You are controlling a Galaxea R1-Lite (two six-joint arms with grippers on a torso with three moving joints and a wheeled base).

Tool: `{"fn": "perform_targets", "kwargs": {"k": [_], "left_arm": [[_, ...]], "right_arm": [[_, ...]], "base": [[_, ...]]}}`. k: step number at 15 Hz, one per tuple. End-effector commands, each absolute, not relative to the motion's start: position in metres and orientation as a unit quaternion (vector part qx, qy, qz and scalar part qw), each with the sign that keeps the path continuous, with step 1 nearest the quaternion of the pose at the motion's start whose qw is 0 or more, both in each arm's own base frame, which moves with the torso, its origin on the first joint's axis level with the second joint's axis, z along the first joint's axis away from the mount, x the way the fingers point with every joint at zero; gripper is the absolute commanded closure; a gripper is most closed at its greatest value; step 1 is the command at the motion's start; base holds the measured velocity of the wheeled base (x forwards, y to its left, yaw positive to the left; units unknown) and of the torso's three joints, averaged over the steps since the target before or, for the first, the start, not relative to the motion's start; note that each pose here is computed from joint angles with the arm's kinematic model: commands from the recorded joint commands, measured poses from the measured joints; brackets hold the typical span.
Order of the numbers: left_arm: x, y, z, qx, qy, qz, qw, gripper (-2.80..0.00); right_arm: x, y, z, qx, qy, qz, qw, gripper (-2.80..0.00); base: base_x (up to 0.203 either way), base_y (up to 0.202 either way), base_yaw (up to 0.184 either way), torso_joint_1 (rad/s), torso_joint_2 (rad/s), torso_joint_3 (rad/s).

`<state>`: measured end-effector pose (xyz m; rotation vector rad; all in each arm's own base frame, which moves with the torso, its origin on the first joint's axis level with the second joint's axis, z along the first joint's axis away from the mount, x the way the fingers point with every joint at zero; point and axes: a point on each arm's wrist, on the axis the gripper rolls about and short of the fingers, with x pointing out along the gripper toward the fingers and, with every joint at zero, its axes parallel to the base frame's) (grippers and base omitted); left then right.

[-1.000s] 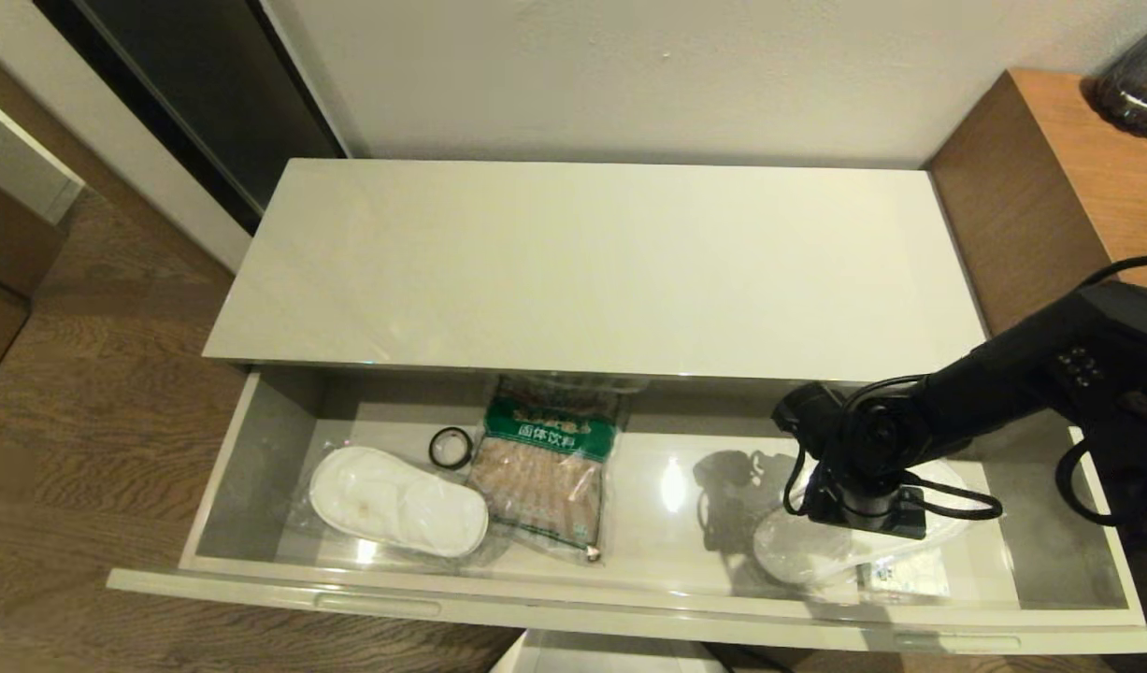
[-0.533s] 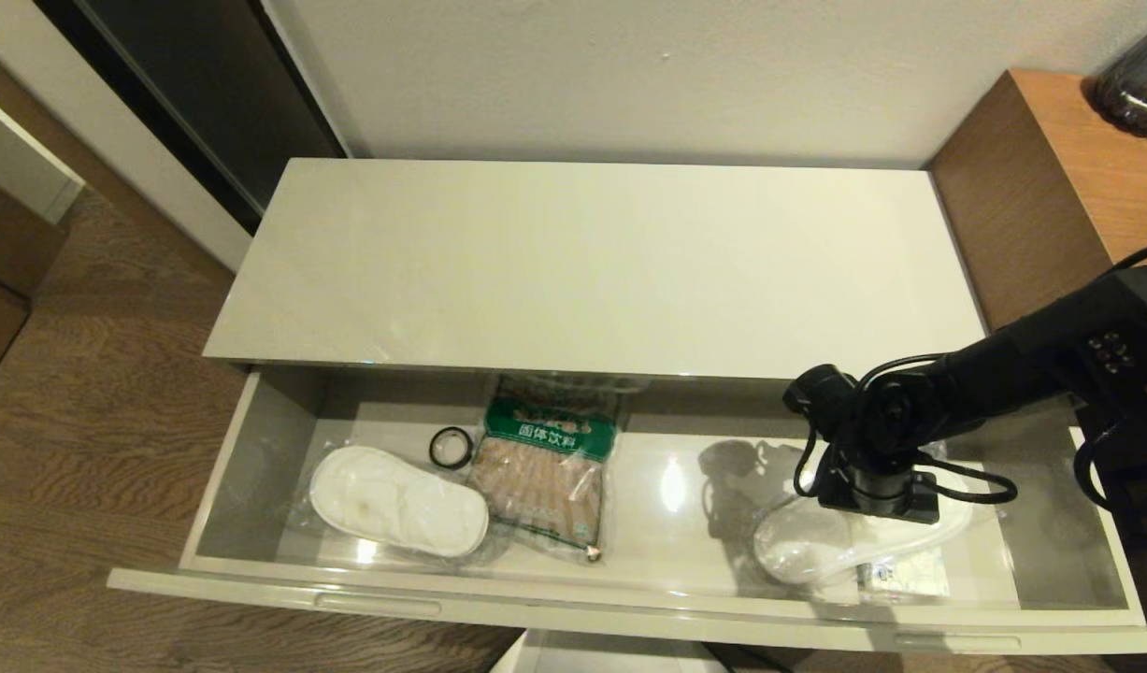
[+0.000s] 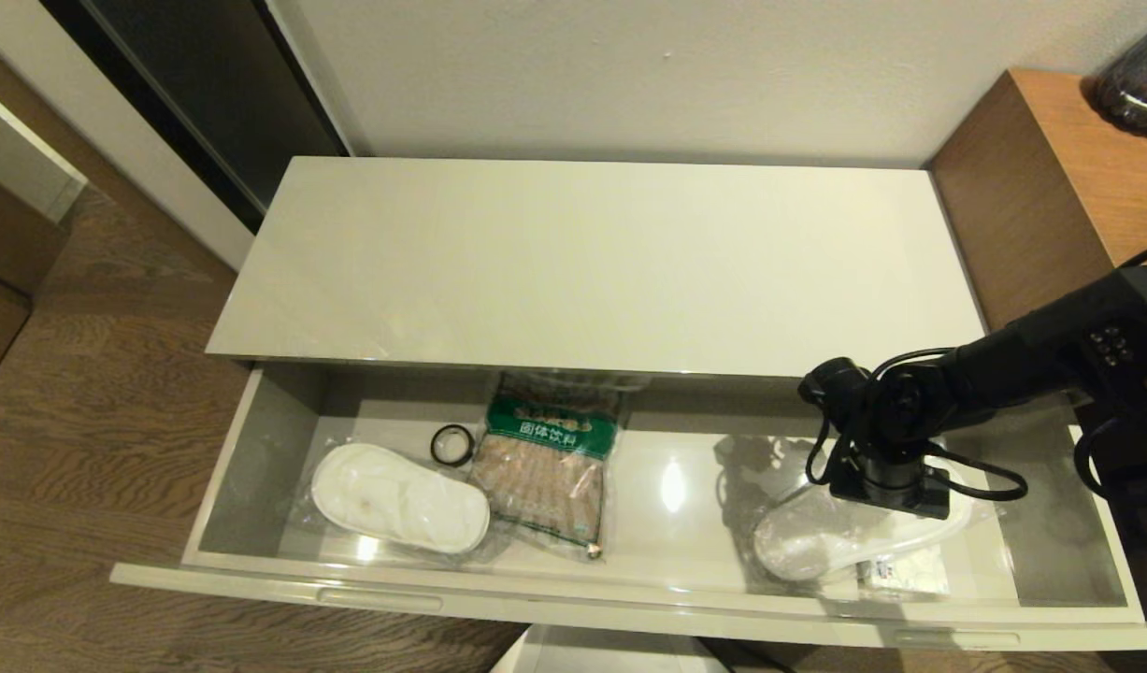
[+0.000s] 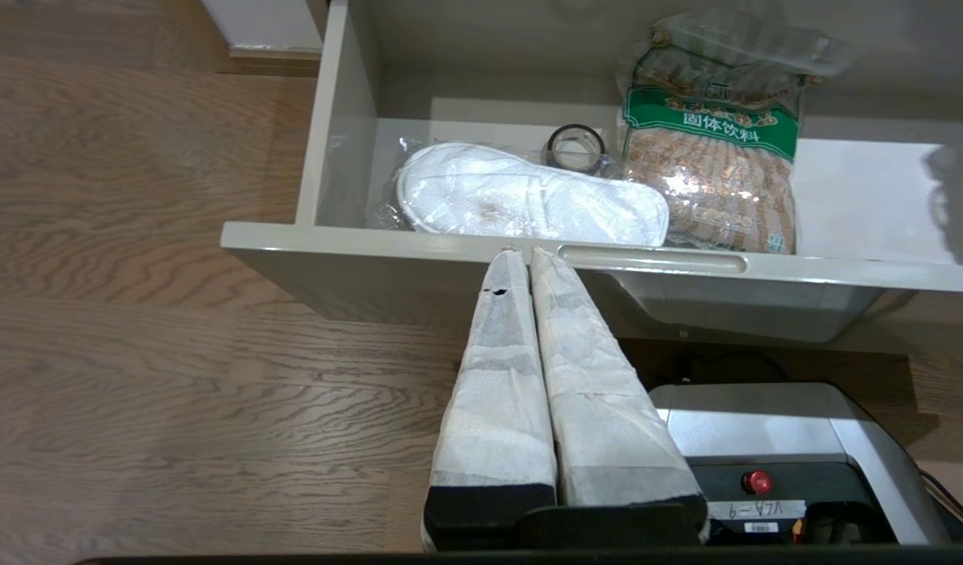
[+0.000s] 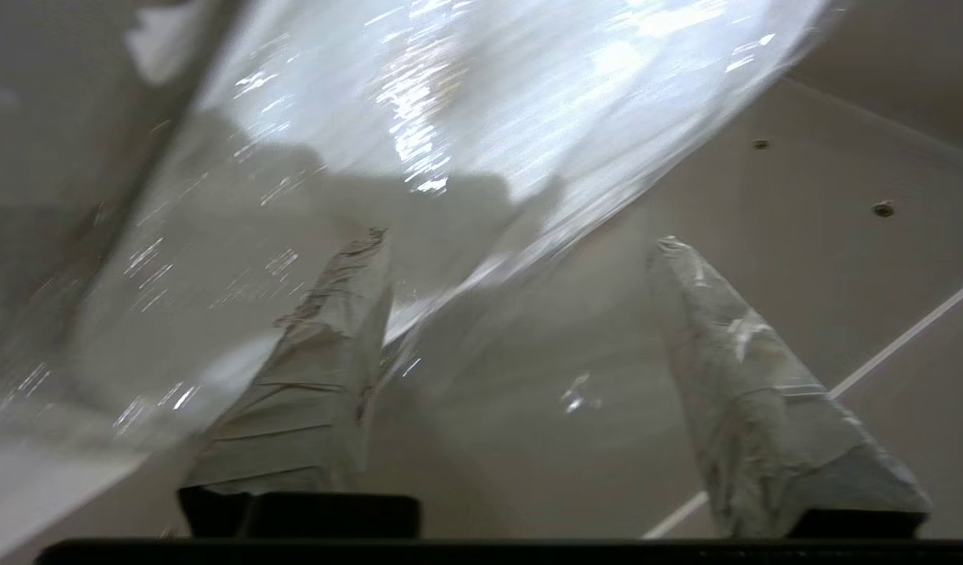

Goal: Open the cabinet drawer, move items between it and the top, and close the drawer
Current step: Take out the disposable slippers from the drawer

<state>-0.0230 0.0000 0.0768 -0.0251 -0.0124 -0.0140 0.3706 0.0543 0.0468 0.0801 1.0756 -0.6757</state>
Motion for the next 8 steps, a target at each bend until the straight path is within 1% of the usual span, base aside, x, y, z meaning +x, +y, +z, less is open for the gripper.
{"fn": "perform_targets", "kwargs": {"k": [1,5,8], "left_arm": [[-0.023,0.000,0.077,-0.012,-0.006,-0.007,1.000,0.00],[-0.023,0.000,0.077,-0.013,-0.006,-0.007,1.000,0.00],[-0.023,0.000,0.077,-0.013,-0.006,-0.006,1.000,0.00]], "right_arm": [[0.372,0.047,0.037,0.043,0.506,-0.323,0.798,-2.80],[0.374,0.039,0.046,0.062,0.489,-0.326,0.807,-2.80],[0.380,0.042,0.065,0.080,0.452,-0.301,0.836,-2.80]], "base": [[0.000,0.000,0.000,0.000,0.00,0.000],[0.000,0.000,0.000,0.000,0.00,0.000],[0.000,0.000,0.000,0.000,0.00,0.000]]}}
